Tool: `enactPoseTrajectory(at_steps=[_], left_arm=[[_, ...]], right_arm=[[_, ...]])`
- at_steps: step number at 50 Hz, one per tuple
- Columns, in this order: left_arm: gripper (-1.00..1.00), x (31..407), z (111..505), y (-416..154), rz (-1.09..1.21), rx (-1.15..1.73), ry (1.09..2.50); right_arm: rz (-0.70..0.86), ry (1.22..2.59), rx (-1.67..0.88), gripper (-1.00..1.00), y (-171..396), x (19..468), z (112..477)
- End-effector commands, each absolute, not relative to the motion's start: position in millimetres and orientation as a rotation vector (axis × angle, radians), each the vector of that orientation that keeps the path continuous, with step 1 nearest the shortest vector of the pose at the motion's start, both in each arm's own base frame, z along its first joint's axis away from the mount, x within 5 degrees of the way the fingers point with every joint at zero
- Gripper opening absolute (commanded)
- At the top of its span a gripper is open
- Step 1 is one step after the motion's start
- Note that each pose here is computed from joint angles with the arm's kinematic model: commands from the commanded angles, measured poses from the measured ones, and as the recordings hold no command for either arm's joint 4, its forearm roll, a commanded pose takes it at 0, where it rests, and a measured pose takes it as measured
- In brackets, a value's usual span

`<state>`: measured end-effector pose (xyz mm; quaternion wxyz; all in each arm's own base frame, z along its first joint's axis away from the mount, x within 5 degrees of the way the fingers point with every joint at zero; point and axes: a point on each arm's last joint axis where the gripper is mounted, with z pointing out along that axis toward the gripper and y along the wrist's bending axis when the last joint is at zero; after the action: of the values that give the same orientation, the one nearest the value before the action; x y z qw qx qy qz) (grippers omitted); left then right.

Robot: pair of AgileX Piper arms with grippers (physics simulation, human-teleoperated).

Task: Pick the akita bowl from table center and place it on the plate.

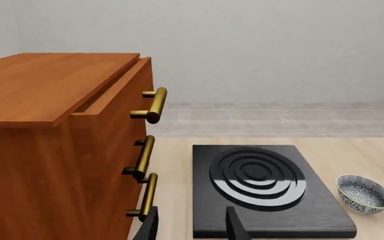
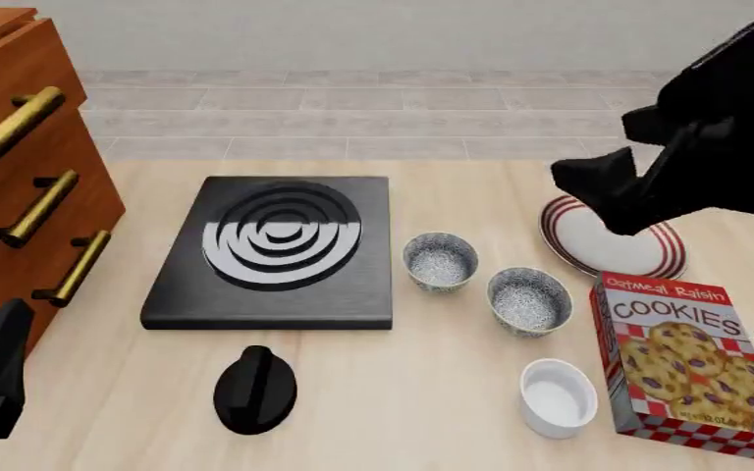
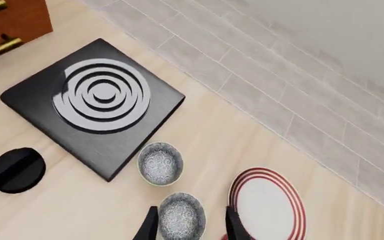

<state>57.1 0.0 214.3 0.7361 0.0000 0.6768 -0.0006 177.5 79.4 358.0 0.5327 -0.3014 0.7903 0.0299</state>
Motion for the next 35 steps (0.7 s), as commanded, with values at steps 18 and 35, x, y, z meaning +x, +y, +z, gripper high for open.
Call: enactPoseTrajectory(at_steps=[18, 35], left_arm=[[1.0, 56, 215, 0, -0.002, 0.0, 1.487], [1.0, 57, 214, 0, -0.002, 0.0, 1.487]], right_arm=[[0.033, 2.087, -1.09, 1.0, 134, 236, 328], [0.007, 2.126, -1.259, 1.0, 160, 264, 303]])
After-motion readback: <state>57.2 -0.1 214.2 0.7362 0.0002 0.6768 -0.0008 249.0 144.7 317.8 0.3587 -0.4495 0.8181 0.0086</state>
